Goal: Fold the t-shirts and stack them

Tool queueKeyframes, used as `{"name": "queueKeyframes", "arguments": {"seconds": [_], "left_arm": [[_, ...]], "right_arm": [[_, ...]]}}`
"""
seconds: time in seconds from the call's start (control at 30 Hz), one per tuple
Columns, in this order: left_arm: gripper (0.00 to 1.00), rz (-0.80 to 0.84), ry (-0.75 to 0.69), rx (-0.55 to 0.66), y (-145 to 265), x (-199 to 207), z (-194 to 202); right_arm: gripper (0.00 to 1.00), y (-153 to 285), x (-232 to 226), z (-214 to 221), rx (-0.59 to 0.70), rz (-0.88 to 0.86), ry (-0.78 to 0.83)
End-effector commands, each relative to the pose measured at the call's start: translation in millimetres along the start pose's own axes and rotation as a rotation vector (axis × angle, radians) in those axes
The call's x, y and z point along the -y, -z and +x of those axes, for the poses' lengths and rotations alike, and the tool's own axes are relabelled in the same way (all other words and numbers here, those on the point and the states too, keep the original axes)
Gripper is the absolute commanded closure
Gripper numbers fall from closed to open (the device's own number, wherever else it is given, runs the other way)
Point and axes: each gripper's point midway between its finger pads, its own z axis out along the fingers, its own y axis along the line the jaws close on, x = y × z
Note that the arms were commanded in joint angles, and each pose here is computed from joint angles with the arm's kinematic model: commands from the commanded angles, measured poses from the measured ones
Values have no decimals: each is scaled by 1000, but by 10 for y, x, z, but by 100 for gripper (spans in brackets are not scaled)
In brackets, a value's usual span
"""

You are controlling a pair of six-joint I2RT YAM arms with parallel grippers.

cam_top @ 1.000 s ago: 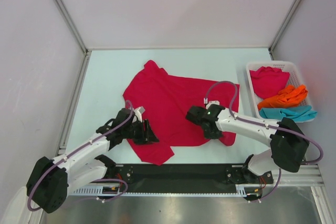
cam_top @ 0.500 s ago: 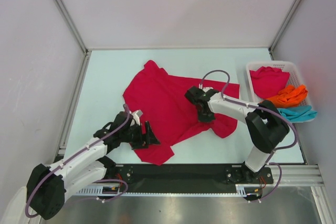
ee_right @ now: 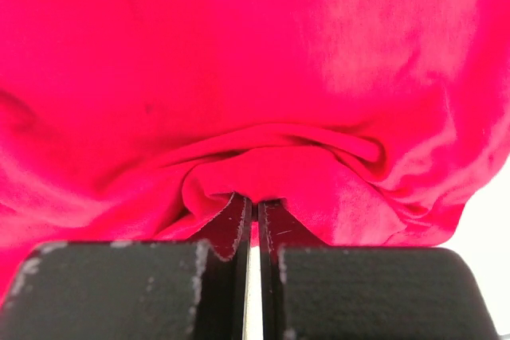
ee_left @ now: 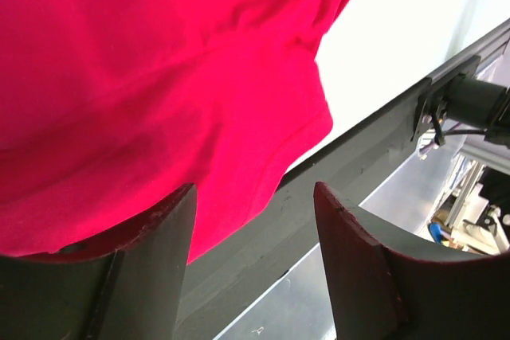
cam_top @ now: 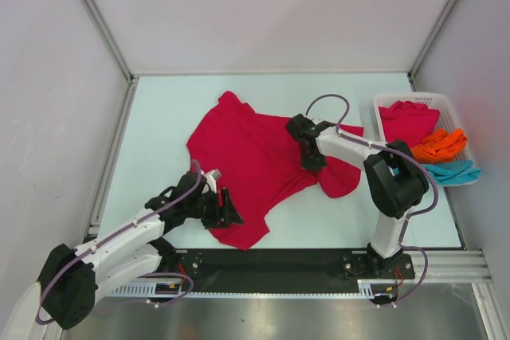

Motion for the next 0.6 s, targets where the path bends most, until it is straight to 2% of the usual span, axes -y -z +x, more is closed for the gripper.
{"name": "queueKeyframes", "arguments": {"seconds": [0.0,0.23,0.47,0.5,0.53,0.57], "left_arm": [[34,1,9,-1,-74,-32,45],[34,6,-35,-30,-136,30,144],[35,-63,-66,-94,-246,-48,281],[38,-68,-69,-94,-258,-51,279],[62,-74,-69,-94,-266,-60,277],[76,-73,-71,-99,-278,-58,287]], "right_arm": [[100,40,-121,-265,54,-38,-6],[100,12,-146,-387,61,-39,-9],[100,45,-156,-552,80,-48,-18],[100,49,-150,-564,82,-47,-18],[100,47,-152,-566,82,-47,-18],[100,60,-143,-574,84,-48,-19]]}}
